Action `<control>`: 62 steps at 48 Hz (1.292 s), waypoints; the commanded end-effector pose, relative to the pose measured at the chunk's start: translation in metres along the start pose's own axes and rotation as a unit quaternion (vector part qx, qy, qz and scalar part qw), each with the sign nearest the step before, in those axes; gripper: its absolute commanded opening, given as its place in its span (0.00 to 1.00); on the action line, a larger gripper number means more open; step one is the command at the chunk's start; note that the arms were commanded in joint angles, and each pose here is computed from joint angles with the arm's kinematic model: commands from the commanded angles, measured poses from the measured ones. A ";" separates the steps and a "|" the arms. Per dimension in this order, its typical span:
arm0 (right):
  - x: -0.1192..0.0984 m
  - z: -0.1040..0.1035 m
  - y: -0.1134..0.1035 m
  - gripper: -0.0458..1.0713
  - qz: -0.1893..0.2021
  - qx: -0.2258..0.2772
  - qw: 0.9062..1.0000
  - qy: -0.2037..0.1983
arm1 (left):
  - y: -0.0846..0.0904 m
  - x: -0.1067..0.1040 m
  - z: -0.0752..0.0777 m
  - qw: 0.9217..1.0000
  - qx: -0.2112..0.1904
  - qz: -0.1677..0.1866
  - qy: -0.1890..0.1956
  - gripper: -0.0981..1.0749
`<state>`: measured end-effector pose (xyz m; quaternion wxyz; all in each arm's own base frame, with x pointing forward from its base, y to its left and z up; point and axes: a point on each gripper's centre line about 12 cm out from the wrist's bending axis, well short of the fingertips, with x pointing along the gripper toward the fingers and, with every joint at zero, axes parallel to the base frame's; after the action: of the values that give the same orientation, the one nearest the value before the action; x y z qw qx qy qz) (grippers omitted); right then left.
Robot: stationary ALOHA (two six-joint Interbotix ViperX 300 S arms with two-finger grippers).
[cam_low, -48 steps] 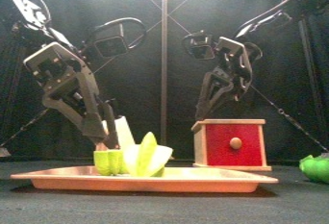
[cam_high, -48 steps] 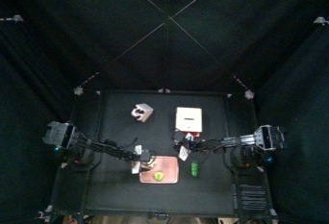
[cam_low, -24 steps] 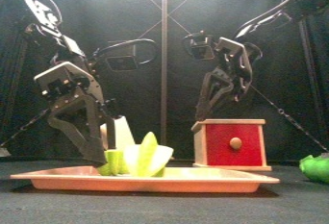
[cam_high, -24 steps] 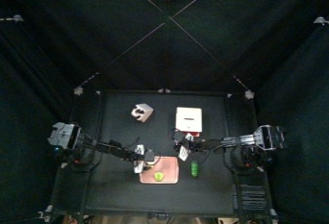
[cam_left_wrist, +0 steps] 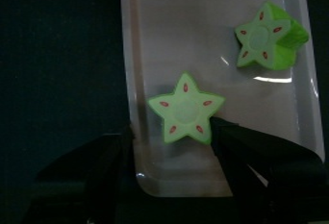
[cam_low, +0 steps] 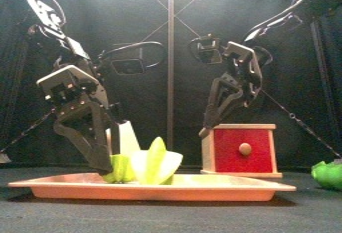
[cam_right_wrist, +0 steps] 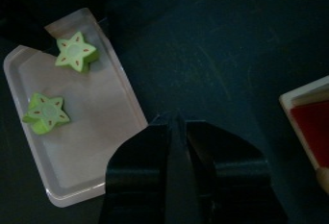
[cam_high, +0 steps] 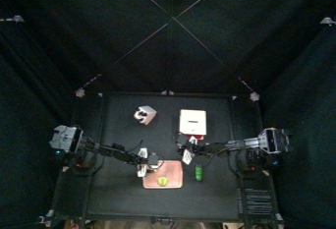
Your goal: Grab starfruit bottom
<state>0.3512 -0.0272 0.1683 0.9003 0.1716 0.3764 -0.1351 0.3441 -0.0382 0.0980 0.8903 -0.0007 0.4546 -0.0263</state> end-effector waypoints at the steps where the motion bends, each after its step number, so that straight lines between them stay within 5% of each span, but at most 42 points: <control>1: -0.005 0.009 0.005 0.55 0.008 -0.001 1.000 -0.015 | -0.002 -0.005 0.013 1.000 0.003 -0.003 -0.021 0.86; 62: -0.001 0.009 0.002 0.55 0.003 -0.002 1.000 -0.011 | -0.013 -0.011 0.022 0.999 0.038 -0.011 -0.037 0.74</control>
<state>0.3514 -0.0279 0.1630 0.8980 0.1676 0.3834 -0.1360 0.3472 -0.0501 0.1110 0.8985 0.0264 0.4352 -0.0511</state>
